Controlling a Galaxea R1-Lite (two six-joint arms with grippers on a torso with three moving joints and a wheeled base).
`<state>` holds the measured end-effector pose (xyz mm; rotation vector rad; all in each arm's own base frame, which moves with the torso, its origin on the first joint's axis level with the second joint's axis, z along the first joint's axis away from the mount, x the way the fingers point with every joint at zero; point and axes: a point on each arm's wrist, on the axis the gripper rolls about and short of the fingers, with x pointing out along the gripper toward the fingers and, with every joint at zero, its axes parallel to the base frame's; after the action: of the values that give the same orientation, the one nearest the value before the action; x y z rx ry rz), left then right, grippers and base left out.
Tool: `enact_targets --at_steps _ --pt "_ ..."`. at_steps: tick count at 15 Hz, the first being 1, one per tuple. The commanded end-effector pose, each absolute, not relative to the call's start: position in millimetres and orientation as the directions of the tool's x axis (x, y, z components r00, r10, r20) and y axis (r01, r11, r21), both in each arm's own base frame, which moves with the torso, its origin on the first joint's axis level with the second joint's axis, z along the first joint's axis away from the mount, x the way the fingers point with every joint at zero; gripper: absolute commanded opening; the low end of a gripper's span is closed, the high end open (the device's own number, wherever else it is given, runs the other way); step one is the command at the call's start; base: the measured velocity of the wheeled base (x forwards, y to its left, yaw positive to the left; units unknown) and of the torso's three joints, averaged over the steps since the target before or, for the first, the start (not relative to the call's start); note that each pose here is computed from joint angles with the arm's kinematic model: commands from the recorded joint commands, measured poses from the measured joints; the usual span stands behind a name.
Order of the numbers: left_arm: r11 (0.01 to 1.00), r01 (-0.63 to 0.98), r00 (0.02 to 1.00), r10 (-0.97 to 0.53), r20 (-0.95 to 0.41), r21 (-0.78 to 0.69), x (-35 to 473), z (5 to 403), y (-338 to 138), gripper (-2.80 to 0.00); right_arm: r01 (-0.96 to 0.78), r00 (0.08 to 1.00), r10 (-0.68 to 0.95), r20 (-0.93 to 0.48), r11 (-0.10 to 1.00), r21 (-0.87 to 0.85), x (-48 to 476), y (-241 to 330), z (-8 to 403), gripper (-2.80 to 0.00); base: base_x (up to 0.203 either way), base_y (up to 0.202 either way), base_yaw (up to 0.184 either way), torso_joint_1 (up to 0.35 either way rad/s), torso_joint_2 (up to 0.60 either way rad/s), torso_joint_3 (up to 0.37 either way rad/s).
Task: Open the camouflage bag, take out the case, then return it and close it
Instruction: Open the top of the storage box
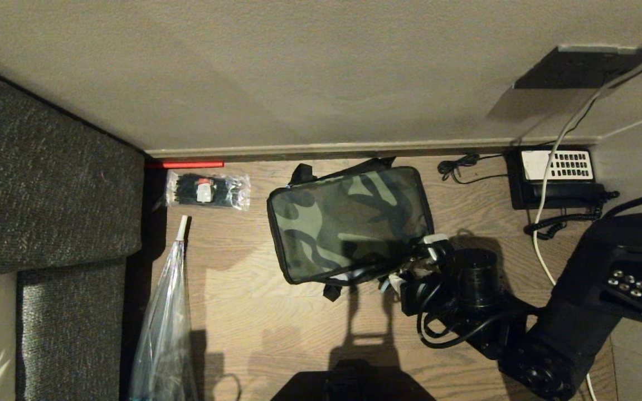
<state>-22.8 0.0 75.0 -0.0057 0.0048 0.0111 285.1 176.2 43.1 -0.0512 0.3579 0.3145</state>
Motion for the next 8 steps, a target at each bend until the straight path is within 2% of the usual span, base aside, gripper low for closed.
enact_targets --at_steps 1,3,5,8 --pt "1.0 -0.012 1.0 0.012 -0.006 -0.006 -23 74 0 -2.8 -0.293 0.913 0.29 -0.288 0.956 0.033 287 163 75 0.0 0.0 0.0 0.0 0.0 0.0 0.0" --pt "1.0 -0.012 1.0 0.012 -0.006 -0.005 -23 74 0 -2.8 -0.346 0.903 0.361 -0.234 0.933 0.103 295 143 98 0.0 0.0 0.0 0.0 0.0 0.0 0.0" --pt "1.0 -0.012 1.0 0.012 -0.006 -0.006 -23 74 0 -2.8 -0.357 0.897 0.382 -0.224 0.923 0.142 302 126 104 0.0 0.0 0.0 0.0 0.0 0.0 0.0" --pt "1.0 -0.012 1.0 0.012 -0.006 -0.006 -23 74 0 -2.8 -0.293 0.934 0.321 -0.158 0.94 0.174 324 102 118 0.0 0.0 0.0 0.0 0.0 0.0 0.0"
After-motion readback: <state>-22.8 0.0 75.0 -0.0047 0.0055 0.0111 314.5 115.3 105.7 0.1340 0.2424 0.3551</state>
